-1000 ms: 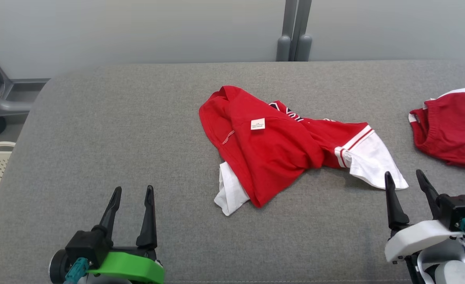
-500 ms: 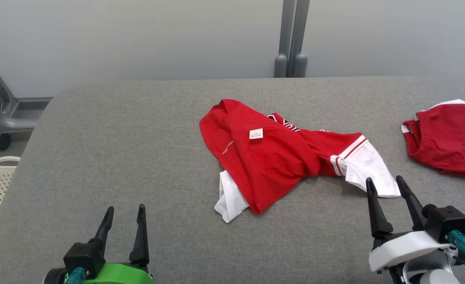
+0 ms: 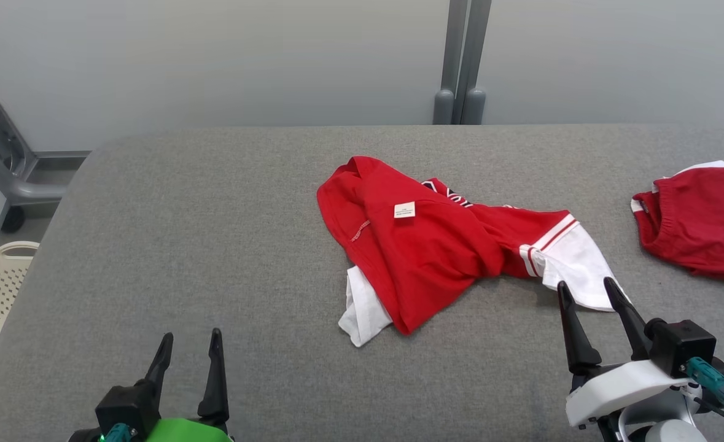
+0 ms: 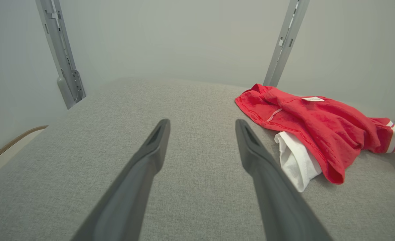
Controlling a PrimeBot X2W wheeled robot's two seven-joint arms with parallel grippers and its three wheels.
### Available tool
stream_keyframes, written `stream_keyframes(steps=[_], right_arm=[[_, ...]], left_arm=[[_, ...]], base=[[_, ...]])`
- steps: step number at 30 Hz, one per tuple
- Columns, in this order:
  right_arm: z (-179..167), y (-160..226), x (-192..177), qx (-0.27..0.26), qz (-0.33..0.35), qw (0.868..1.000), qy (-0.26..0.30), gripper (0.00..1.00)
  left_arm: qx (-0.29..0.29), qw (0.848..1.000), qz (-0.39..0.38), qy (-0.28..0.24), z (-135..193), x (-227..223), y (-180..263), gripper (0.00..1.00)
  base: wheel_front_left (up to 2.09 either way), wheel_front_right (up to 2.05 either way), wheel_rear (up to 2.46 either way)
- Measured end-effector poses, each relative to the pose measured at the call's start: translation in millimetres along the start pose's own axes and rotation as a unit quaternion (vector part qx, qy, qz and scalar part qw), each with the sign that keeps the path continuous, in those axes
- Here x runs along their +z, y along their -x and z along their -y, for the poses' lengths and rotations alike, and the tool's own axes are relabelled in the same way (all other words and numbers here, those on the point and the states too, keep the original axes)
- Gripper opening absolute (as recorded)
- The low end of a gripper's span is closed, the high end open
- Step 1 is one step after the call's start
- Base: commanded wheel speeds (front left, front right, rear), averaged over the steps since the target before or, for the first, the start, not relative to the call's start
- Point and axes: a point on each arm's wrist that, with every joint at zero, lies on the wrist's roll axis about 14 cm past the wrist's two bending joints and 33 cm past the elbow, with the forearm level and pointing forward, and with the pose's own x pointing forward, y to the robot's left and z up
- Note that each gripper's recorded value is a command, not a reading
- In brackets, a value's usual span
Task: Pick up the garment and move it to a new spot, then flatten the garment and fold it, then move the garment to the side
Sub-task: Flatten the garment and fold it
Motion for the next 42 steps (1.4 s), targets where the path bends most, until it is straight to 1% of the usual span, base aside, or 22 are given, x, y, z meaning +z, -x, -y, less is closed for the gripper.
stream_keyframes(steps=[4, 7, 9, 16, 20, 24, 28, 32, 38, 41, 42], right_arm=[[0, -1, -2, 0.001, -0.002, 1.000, -0.001, 1.00], [-1, -3, -3, 0.002, -0.005, 1.000, -0.001, 1.00], [-2, -5, -5, 0.004, -0.010, 1.000, -0.001, 1.00], [-10, -19, -5, 0.018, -0.011, 1.000, 0.000, 1.00], [-4, -22, -6, 0.011, -0.014, 1.000, 0.003, 1.00], [5, -22, -9, -0.002, -0.020, 1.000, 0.006, 1.00], [18, -19, -16, -0.021, -0.030, 0.999, 0.009, 1.00], [30, -16, -22, -0.040, -0.036, 0.998, 0.011, 1.00], [46, -11, -30, -0.064, -0.049, 0.997, 0.016, 1.00], [50, -9, -32, -0.070, -0.053, 0.996, 0.018, 1.00], [51, -8, -33, -0.072, -0.054, 0.996, 0.018, 1.00]], left_arm=[[-0.022, 0.999, -0.022, 0.005, 9, -7, -5, 1.00], [-0.052, 0.997, -0.053, 0.013, 22, -10, -24, 1.00], [-0.068, 0.995, -0.079, 0.007, 29, -14, -39, 1.00], [-0.106, 0.985, -0.131, -0.031, 53, -17, -104, 1.00], [-0.127, 0.975, -0.170, -0.068, 66, -31, -132, 1.00], [-0.150, 0.965, -0.193, -0.092, 82, -46, -153, 1.00], [-0.176, 0.952, -0.218, -0.125, 98, -68, -167, 1.00], [-0.199, 0.939, -0.242, -0.138, 113, -92, -174, 1.00], [-0.239, 0.927, -0.255, -0.134, 144, -115, -179, 1.00], [-0.252, 0.924, -0.256, -0.128, 155, -121, -179, 1.00], [-0.254, 0.926, -0.251, -0.124, 159, -120, -181, 1.00]], base=[[0.00, 0.00, 0.00], [0.00, 0.00, 0.00], [0.00, 0.00, 0.00], [0.00, 0.00, 0.00], [0.00, 0.00, 0.00], [0.00, 0.00, 0.00], [0.00, 0.00, 0.00], [0.00, 0.00, 0.00], [0.00, 0.00, 0.00], [0.00, 0.00, 0.00], [0.00, 0.00, 0.00]])
